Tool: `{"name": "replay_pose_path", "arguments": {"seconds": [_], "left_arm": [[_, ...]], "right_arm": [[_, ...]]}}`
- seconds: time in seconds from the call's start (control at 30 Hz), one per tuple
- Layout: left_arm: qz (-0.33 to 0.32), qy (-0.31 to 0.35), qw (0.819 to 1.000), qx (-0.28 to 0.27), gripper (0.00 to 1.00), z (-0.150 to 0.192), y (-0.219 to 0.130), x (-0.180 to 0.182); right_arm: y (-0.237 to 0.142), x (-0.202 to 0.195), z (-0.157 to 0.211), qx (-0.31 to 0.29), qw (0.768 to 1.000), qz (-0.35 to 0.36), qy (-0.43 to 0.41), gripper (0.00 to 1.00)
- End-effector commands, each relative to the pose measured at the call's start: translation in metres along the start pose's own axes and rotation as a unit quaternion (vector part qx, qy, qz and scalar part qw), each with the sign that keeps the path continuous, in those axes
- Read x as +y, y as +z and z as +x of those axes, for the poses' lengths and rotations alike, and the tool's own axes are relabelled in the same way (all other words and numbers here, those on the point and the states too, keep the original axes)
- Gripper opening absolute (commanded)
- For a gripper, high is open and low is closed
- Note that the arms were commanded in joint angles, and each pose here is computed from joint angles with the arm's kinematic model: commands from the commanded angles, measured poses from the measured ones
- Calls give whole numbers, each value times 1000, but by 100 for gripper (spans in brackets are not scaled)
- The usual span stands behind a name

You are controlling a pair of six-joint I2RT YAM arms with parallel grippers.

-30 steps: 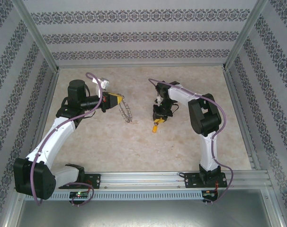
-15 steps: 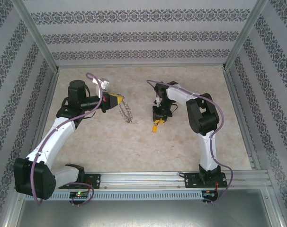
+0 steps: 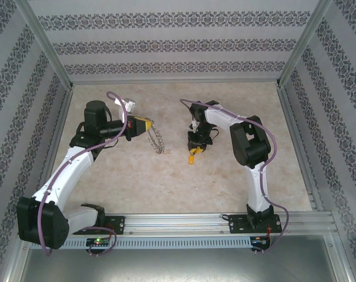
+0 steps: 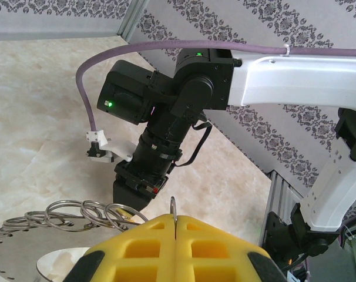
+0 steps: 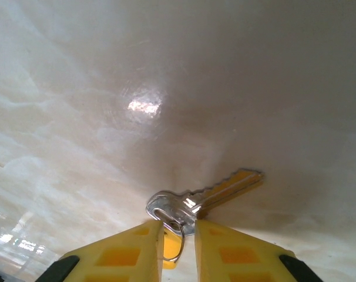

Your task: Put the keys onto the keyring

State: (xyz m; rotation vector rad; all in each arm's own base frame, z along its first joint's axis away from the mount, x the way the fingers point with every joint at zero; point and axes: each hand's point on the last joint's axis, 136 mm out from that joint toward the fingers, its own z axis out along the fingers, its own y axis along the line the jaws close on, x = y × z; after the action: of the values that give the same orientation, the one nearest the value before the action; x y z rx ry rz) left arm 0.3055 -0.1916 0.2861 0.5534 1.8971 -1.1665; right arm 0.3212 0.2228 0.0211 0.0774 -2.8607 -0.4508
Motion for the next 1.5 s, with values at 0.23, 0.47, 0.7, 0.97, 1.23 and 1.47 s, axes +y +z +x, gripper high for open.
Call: {"name": "replay_pose_path", "arguments": {"seconds": [0.23, 0.47, 0.7, 0.97, 1.23, 1.47], "left_arm": [[19, 36, 999, -11, 0, -3, -4, -16], [21, 41, 999, -13, 0, -4, -5, -18], [20, 42, 999, -12, 0, -3, -6, -19], [18, 44, 999, -12, 0, -2, -7, -19], [20, 44, 999, -13, 0, -2, -7, -20], [19, 45, 999, -13, 0, -2, -6, -19]], "right_arm": [[1, 2, 8, 6, 1000, 4, 1, 25], [4, 1, 4, 2, 1000, 12, 1, 22], [4, 1, 7, 2, 1000, 10, 5, 23], [3, 1, 12, 3, 1000, 9, 8, 26], [-2, 1, 15, 0, 1000, 10, 8, 27], [-1, 2, 18, 3, 1000, 6, 13, 28]]}}
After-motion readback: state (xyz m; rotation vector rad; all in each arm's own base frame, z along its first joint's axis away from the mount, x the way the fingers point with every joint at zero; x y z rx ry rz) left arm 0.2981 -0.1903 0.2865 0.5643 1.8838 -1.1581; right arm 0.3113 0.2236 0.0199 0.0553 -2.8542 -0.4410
